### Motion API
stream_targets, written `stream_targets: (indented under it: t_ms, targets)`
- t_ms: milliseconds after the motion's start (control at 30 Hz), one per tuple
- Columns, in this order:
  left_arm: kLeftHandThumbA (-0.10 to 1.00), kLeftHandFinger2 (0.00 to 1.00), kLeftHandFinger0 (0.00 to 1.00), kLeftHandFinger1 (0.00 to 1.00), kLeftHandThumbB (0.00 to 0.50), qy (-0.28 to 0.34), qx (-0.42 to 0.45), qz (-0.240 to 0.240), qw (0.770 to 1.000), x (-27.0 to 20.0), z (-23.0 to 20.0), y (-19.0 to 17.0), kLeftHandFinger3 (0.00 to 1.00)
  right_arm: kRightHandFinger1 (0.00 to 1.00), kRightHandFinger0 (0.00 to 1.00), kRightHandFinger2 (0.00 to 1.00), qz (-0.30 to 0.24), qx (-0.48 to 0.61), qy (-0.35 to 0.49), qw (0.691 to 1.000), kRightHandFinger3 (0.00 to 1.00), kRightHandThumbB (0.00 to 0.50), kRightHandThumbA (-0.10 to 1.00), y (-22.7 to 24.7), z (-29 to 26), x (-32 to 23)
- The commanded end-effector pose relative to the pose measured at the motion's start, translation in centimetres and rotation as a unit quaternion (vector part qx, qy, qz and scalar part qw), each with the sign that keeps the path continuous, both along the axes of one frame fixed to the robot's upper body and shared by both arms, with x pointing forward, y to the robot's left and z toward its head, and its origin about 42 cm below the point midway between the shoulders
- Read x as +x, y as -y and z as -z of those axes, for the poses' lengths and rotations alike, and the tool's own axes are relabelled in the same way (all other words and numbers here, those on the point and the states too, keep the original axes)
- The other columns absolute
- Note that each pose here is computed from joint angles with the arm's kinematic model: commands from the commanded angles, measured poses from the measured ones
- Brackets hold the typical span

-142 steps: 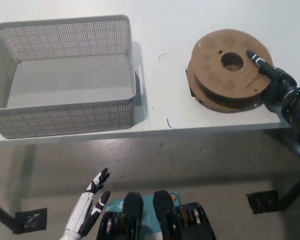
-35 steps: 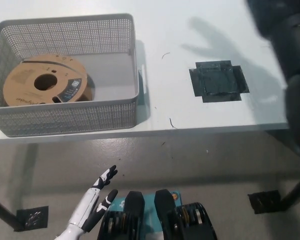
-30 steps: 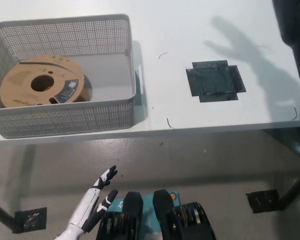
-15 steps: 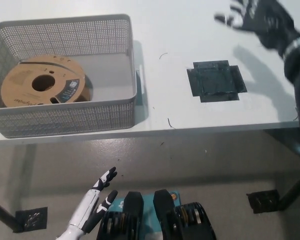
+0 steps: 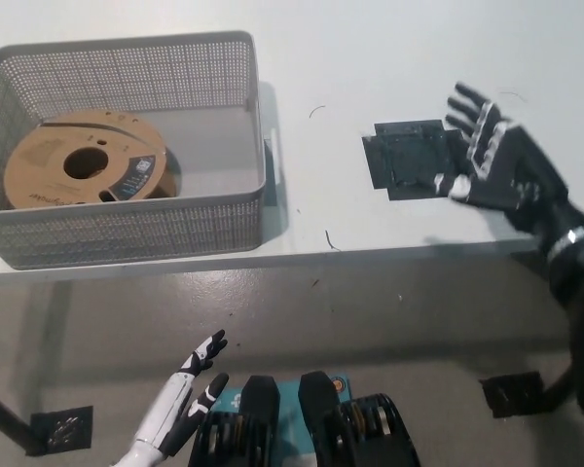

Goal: Use the right hand to pick up a 3d printing filament and place it into a container on the left side

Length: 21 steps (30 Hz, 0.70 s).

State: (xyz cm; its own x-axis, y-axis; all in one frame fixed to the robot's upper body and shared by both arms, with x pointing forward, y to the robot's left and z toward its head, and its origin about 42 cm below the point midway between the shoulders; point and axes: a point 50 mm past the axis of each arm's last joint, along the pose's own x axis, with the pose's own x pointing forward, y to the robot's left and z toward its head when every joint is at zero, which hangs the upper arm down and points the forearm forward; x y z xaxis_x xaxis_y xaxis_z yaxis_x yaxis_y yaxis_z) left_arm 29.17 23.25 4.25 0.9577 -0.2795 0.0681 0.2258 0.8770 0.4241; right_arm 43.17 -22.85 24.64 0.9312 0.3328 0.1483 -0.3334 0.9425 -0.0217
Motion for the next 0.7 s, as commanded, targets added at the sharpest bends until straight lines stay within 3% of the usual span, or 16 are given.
stream_targets:
  t_ms: [0, 100, 200, 367, 400, 467, 567, 633, 667]
  targets:
    - [1.00, 1.00, 1.00, 1.00, 0.235, 0.049, -0.011, 0.006, 0.999, 1.0, -1.7, 0.4, 1.00, 1.00, 1.00, 1.00, -0.008, -0.013, 0.578, 0.816, 1.00, 0.486, 0.97, -4.9, -16.1, -22.5]
    - [1.00, 1.00, 1.00, 1.00, 0.227, 0.052, -0.013, 0.005, 0.999, 1.2, -1.9, 0.5, 1.00, 1.00, 1.00, 1.00, 0.003, -0.003, 0.524, 0.852, 1.00, 0.469, 0.92, -4.4, -13.7, -22.8]
    - [1.00, 1.00, 1.00, 1.00, 0.230, 0.055, -0.013, 0.004, 0.998, 1.5, -2.0, 0.5, 1.00, 1.00, 1.00, 1.00, 0.022, -0.030, 0.484, 0.874, 1.00, 0.364, 1.00, -3.9, -11.3, -21.4]
    - [1.00, 1.00, 1.00, 1.00, 0.228, 0.055, -0.016, 0.003, 0.998, 1.4, -2.0, 0.6, 1.00, 1.00, 1.00, 1.00, 0.051, -0.072, 0.358, 0.930, 1.00, 0.322, 1.00, -2.0, -4.3, -17.9]
    - [1.00, 1.00, 1.00, 1.00, 0.225, 0.055, -0.017, 0.003, 0.998, 1.5, -2.0, 0.6, 1.00, 1.00, 1.00, 1.00, 0.052, -0.083, 0.337, 0.936, 1.00, 0.291, 1.00, -1.8, -2.9, -17.2]
    - [1.00, 1.00, 1.00, 1.00, 0.226, 0.057, -0.019, 0.001, 0.998, 1.6, -2.1, 0.6, 1.00, 1.00, 1.00, 1.00, 0.055, -0.087, 0.298, 0.949, 1.00, 0.275, 1.00, -1.7, -0.6, -16.1]
    - [1.00, 1.00, 1.00, 1.00, 0.238, 0.058, -0.023, -0.002, 0.998, 1.7, -2.1, 0.9, 1.00, 1.00, 1.00, 1.00, 0.066, -0.108, 0.234, 0.964, 1.00, 0.194, 1.00, -1.8, 3.8, -14.0]
    - [1.00, 1.00, 1.00, 1.00, 0.233, 0.059, -0.023, -0.002, 0.998, 1.8, -2.1, 1.1, 1.00, 1.00, 1.00, 1.00, 0.075, -0.120, 0.187, 0.972, 1.00, 0.193, 1.00, -1.7, 6.4, -12.9]
    - [1.00, 1.00, 1.00, 1.00, 0.229, 0.060, -0.024, -0.003, 0.998, 1.8, -2.1, 1.1, 1.00, 1.00, 1.00, 1.00, 0.076, -0.117, 0.149, 0.979, 1.00, 0.168, 1.00, -1.8, 8.3, -12.3]
